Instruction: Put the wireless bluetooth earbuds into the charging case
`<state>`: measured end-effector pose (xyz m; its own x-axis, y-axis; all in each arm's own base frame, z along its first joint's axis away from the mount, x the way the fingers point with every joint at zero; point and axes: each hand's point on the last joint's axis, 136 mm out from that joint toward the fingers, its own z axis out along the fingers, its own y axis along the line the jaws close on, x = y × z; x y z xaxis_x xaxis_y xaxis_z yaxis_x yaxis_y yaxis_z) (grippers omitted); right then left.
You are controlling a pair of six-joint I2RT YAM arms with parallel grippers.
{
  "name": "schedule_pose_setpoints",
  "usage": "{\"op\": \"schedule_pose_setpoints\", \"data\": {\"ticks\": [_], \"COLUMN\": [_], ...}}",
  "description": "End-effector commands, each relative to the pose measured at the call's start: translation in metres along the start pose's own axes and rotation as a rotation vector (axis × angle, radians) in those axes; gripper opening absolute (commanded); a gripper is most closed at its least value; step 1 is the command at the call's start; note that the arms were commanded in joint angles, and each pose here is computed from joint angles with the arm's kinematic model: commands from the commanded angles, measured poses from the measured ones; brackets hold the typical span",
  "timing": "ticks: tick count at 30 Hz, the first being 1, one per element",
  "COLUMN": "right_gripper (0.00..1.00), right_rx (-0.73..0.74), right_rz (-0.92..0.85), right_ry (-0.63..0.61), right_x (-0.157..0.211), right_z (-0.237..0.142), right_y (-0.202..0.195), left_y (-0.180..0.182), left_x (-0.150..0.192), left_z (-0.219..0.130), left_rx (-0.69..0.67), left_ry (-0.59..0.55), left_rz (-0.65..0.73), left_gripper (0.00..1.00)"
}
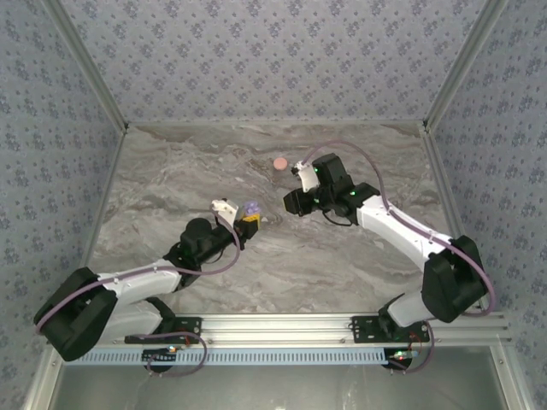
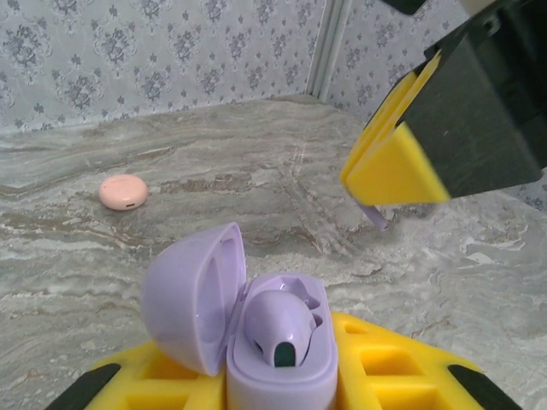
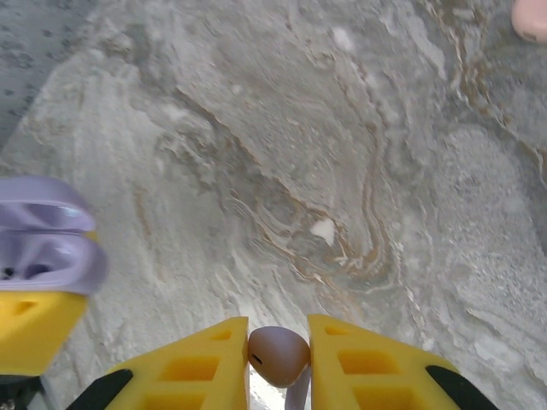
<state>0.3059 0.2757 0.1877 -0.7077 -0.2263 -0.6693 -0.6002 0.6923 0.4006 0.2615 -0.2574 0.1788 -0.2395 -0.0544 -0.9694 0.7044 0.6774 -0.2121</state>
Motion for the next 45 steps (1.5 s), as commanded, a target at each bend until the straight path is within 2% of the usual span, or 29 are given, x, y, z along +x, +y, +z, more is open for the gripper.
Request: {"op": "schedule_pose_setpoints", "data": {"ticks": [1,9,20,45], "right_gripper": [0.22,0.22,0.22,0.22], "right_rx": [-0.07,-0.169,-0.233,-0.269], "right_rz": [-0.052,-0.144,-0.192,-0.192], "right_ry": [-0.057,-0.165,-0.223,-0.221], "right_x": [-0.015,-0.043,-0.061,-0.059], "right_z": [-0.013,-0.027,-0.036,-0.024], "right_y": [0.025,0.064,0.094,0.107], "left_y": [-0.014,-0.022,-0.029,-0.033], "left_x": [-0.021,-0.035,-0.047,-0.067], "left_z": [0.0,0.002,0.004,0.005], "left_rx": [0.059,0.086,0.096,0.096], "left_ry": [-0.093,-0.149,-0.183,-0.256], "left_rz": [0.005,-0.009,-0.012,-0.09], "left_gripper": [0.26,0.26,0.26,0.26]}}
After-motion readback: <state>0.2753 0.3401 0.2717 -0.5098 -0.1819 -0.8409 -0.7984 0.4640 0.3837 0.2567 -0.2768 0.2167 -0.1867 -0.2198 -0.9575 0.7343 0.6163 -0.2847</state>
